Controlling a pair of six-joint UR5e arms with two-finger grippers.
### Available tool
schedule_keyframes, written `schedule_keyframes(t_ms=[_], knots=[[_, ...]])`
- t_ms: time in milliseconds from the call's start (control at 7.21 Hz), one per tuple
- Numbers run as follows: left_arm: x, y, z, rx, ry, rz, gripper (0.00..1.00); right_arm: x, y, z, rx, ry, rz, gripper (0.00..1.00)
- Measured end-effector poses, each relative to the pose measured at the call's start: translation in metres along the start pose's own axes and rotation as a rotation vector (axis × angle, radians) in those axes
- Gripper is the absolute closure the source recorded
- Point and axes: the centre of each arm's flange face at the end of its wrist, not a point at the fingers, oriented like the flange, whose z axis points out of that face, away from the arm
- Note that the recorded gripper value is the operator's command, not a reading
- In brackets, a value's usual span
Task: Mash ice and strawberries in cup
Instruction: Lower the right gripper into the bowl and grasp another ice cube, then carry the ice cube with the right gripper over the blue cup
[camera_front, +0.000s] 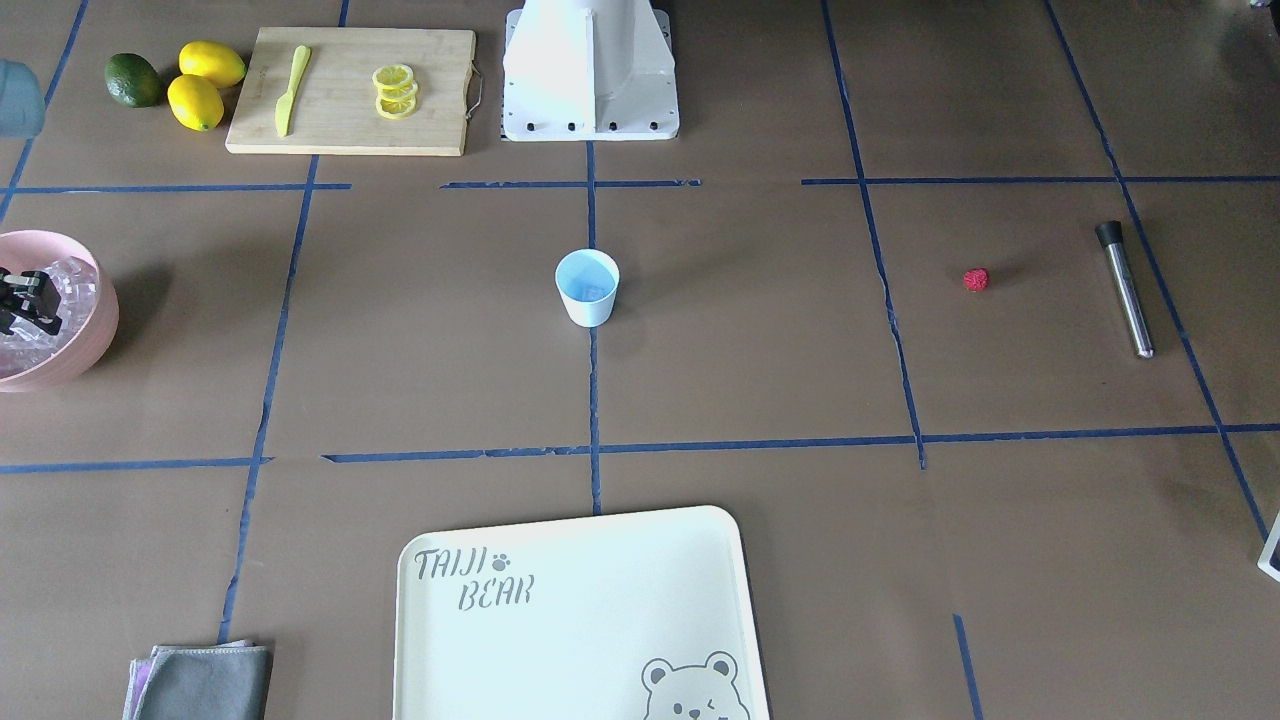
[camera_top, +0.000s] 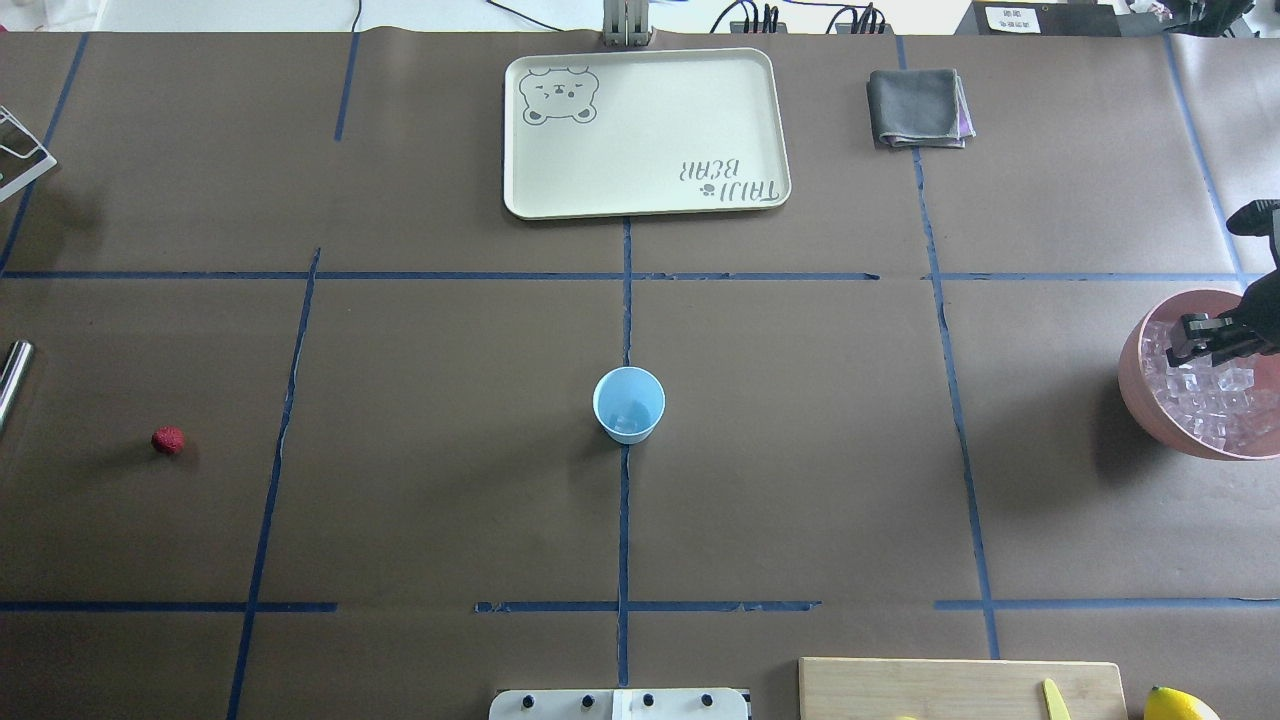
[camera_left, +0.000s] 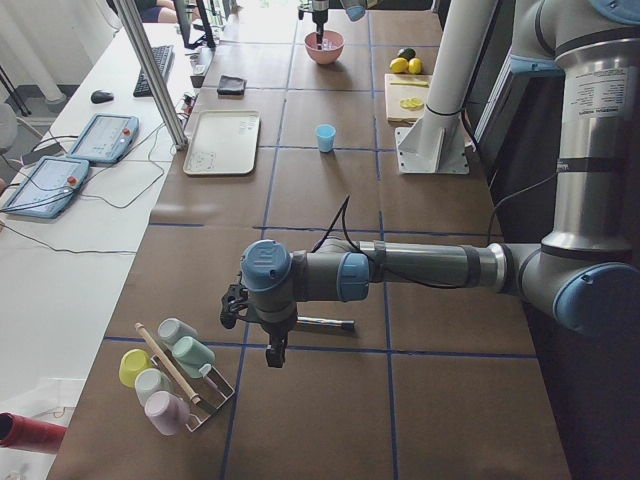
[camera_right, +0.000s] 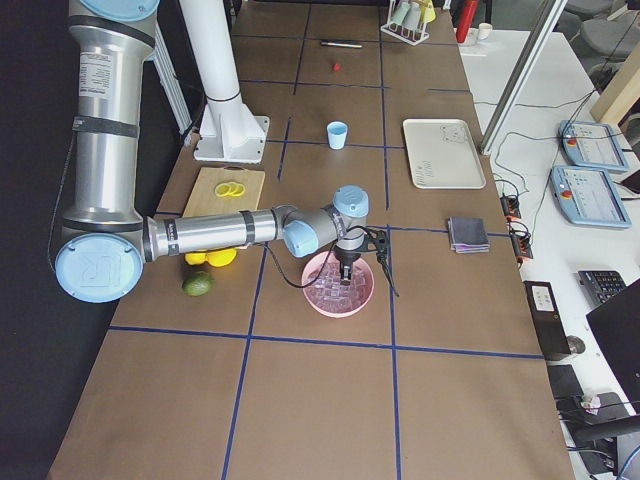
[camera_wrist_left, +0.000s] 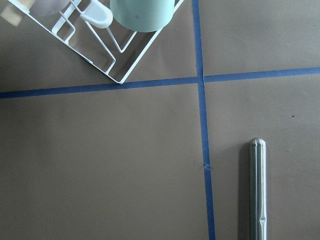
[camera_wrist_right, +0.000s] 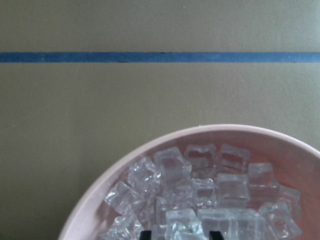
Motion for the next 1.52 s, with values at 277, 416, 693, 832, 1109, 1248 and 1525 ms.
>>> schedule_keyframes(t_ms=[277, 416, 693, 832, 1109, 1248, 1525], knots=[[0.000, 0.001, 0.000, -0.001, 0.001, -0.001, 0.00, -0.002, -0.001, -0.003, 0.002, -0.008, -0.005, 1.00], [-0.001, 0.001, 0.001, -0.001, 0.001, -0.001, 0.00, -0.003, -0.002, -0.009, 0.011, -0.015, -0.006, 1.00], [0.000, 0.002, 0.001, -0.002, 0.004, -0.002, 0.00, -0.016, -0.003, -0.045, 0.035, -0.025, 0.004, 1.00], [0.001, 0.002, 0.001, -0.001, 0.017, -0.003, 0.00, -0.041, -0.008, -0.070, 0.040, -0.028, 0.002, 1.00], [0.002, 0.003, 0.002, 0.000, 0.040, -0.004, 0.00, -0.147, -0.034, -0.119, 0.031, -0.047, -0.037, 1.00], [0.002, 0.004, 0.003, -0.001, 0.043, -0.006, 0.00, -0.218, -0.042, -0.132, 0.011, -0.063, -0.045, 1.00], [0.001, 0.005, 0.004, -0.003, 0.044, -0.007, 0.00, -0.347, -0.035, -0.136, -0.012, -0.094, -0.012, 1.00]])
